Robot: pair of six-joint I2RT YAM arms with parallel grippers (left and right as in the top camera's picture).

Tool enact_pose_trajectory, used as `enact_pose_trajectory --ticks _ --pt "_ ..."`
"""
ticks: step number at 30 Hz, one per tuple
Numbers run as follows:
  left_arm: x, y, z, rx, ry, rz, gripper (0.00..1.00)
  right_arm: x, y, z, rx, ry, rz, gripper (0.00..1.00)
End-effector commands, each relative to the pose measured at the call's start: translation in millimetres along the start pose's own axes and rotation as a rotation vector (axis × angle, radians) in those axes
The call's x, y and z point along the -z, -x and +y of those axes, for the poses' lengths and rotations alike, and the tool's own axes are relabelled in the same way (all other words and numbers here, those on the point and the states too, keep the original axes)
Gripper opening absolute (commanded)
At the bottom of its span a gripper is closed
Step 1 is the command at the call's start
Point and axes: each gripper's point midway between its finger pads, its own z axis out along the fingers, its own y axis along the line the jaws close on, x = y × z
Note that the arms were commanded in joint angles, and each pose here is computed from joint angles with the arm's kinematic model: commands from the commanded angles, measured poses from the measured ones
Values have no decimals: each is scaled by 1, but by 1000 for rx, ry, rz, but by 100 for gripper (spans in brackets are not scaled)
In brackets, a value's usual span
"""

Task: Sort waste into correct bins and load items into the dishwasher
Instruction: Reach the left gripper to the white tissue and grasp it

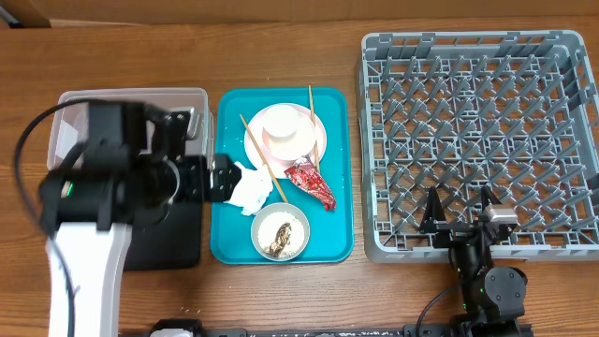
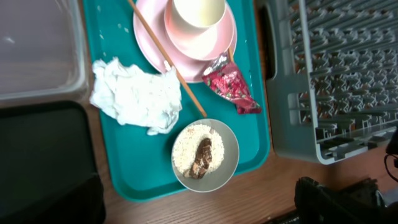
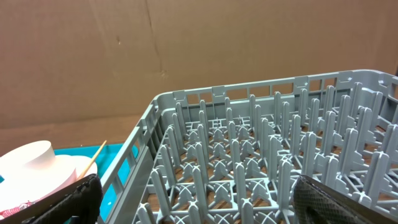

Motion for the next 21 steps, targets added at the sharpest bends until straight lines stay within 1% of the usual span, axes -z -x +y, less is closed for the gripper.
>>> enact_pose_trajectory --ticks 1,2,3,4,5,6,7,8,10,13,16,18,20,21 --pt "-21 4 -1 61 -47 86 100 0 -1 -1 6 -5 -5 100" --pt "-28 3 2 74 -44 117 100 0 -2 -2 6 -5 -5 100" --pt "-35 0 5 93 -42 151 91 0 -1 -1 6 -5 -5 100" --pt "-40 -1 8 107 -39 174 73 0 -2 -2 6 -5 -5 100" --pt "-46 -3 11 118 -32 203 47 0 -1 -1 6 -5 -5 100" --pt "-50 -5 13 127 -26 224 34 0 -1 -1 6 -5 -5 100" --pt "-54 -7 15 134 -22 240 18 0 -2 -2 6 -5 -4 100" --pt "-58 -9 17 140 -22 256 12 0 -1 -1 6 -5 -5 100" --pt "-67 -11 20 156 -11 276 12 0 -1 -1 6 -5 -5 100" --pt "-77 -18 32 203 74 304 4 0 -2 -2 6 -5 -5 100" --pt "-89 -25 40 238 175 308 4 0 -1 -1 6 -5 -5 100" --pt "-95 -24 30 217 136 307 4 0 -2 -2 6 -5 -5 100" --pt "-97 -23 20 198 102 307 7 0 -1 -1 6 -5 -5 100" --pt "-98 -22 20 191 102 304 5 0 -1 -1 6 -5 -5 100"
